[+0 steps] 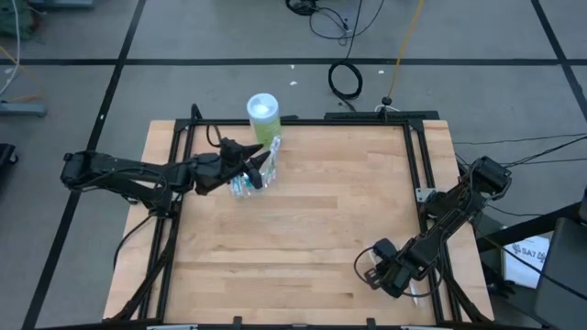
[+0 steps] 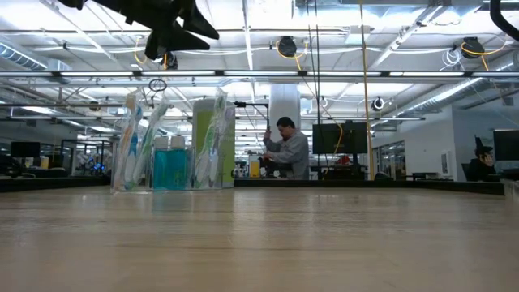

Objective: Pick & Place toothbrushing station
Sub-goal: Put the purple toothbrush into the transparent organizer

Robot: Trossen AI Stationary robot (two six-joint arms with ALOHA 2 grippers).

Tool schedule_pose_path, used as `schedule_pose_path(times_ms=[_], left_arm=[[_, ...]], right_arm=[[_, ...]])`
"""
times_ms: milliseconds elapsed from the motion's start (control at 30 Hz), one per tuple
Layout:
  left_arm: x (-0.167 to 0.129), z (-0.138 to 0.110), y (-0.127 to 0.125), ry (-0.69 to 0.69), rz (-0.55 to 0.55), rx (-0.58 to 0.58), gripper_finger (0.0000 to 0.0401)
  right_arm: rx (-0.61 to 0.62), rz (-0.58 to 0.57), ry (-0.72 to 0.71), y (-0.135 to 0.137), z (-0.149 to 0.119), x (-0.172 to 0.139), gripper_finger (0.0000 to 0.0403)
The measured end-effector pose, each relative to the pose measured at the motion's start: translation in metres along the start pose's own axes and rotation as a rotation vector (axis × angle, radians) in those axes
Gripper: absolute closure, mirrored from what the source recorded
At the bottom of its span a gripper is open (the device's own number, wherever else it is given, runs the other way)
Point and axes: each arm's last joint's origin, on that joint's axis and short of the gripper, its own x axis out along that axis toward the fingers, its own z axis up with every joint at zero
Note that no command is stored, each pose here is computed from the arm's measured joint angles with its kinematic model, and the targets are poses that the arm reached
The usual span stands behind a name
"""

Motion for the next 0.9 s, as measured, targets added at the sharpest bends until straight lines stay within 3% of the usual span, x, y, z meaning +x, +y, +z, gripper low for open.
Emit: schedule_pose_path(times_ms=[167, 367, 567, 900], left_arm=[[0.0, -0.002, -0.001, 0.023, -0.013, -0.032, 0.0235], [-0.001, -0.003, -0.004, 0.063, -0.126, -0.037, 0.0235], [-0.003, -0.006, -0.008, 0.089, -0.182, -0.031, 0.0235], [-0.011, -0.011, -0.018, 0.126, -0.23, -0.031, 0.0235]], right_arm=[[-0.058, 0.02, -0.002, 0.002, 0.0, 0.0, 0.0387], [-0.128, 0.123, -0.014, 0.013, 0.007, -0.003, 0.0373], [-0.347, 0.271, -0.095, 0.031, 0.02, -0.008, 0.0392], [-0.767, 0.551, -0.321, 0.068, 0.057, -0.022, 0.038]])
